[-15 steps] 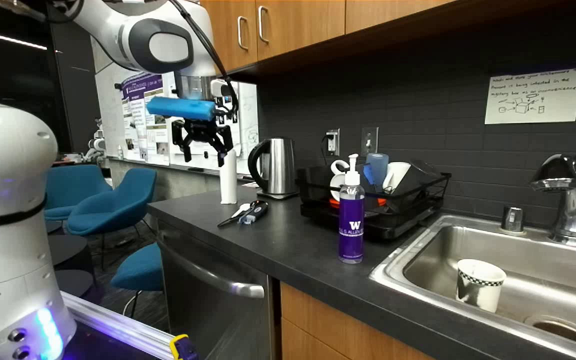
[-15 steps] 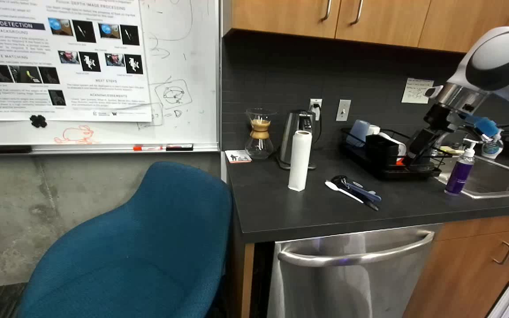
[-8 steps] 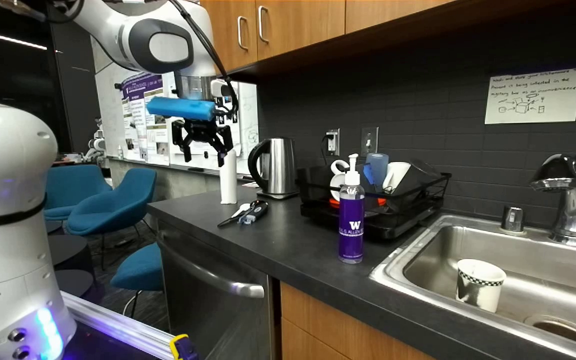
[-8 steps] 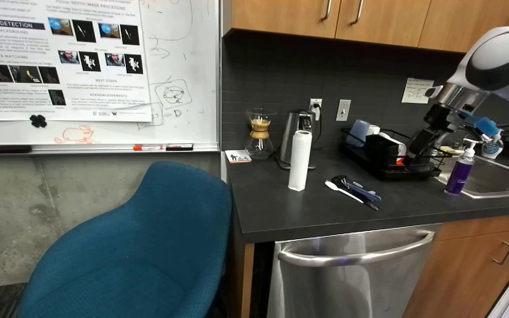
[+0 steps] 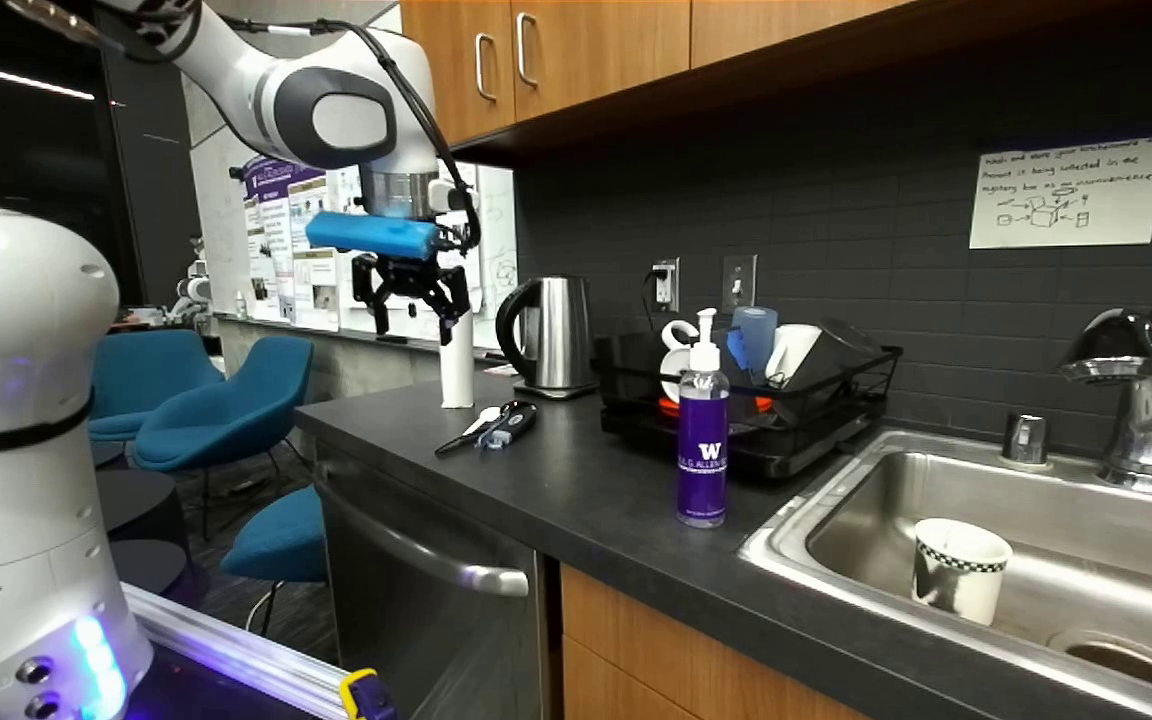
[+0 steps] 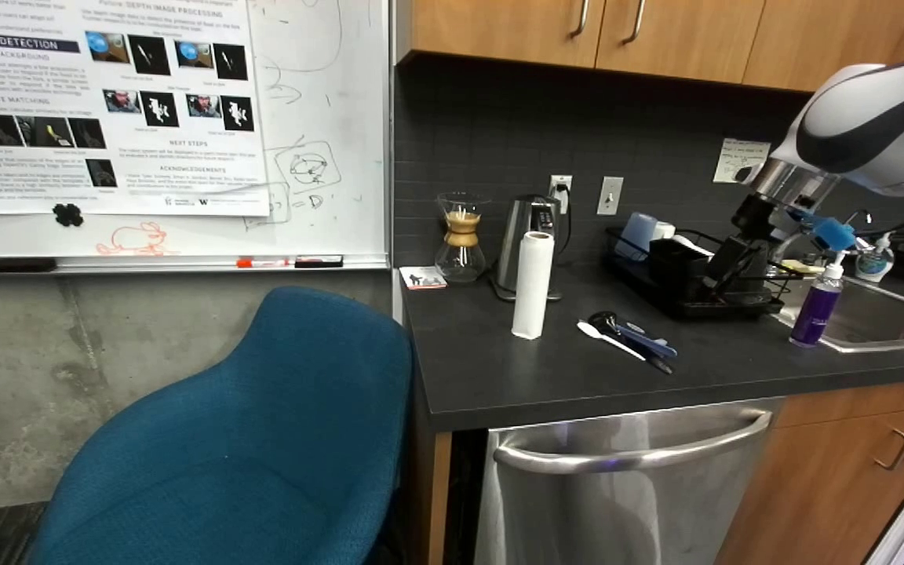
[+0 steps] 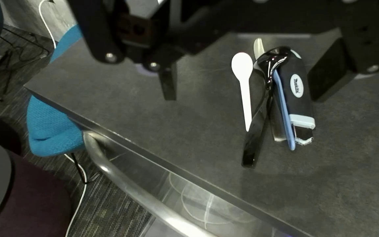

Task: Pick up the black spoon and put it on the dish rack

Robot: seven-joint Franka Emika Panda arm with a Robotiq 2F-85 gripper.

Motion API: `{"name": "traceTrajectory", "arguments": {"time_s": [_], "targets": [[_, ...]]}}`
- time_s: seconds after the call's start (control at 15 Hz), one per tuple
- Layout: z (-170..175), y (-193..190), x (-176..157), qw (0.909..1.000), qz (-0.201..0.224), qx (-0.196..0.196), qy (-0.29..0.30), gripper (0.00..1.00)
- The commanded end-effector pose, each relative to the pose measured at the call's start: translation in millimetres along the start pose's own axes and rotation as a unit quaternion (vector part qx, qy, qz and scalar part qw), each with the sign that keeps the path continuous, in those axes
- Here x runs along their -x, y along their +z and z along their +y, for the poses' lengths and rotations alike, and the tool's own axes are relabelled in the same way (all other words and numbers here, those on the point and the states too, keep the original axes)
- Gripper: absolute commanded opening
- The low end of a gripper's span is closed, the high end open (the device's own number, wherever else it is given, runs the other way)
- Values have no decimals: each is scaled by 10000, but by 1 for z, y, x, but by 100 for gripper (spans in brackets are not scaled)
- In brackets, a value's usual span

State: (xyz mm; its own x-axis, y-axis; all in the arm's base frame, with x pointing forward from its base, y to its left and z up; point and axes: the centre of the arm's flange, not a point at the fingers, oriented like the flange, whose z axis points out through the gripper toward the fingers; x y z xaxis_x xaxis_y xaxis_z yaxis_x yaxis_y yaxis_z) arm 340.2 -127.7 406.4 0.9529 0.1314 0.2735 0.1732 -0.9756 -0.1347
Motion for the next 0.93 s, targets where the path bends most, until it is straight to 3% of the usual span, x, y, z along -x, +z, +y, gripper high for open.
{"name": "traceTrajectory", "arguments": {"time_s": [0.0,0.2,0.53,0.87], "targets": [[6,20,-27,9997,-60,-45,254,100],[11,34,-29,9978,-141,-199,614,100],[19,59,-23,9915,-171,-780,1024,100],[30,83,-15,9887,-90,-998,1117,100]]}}
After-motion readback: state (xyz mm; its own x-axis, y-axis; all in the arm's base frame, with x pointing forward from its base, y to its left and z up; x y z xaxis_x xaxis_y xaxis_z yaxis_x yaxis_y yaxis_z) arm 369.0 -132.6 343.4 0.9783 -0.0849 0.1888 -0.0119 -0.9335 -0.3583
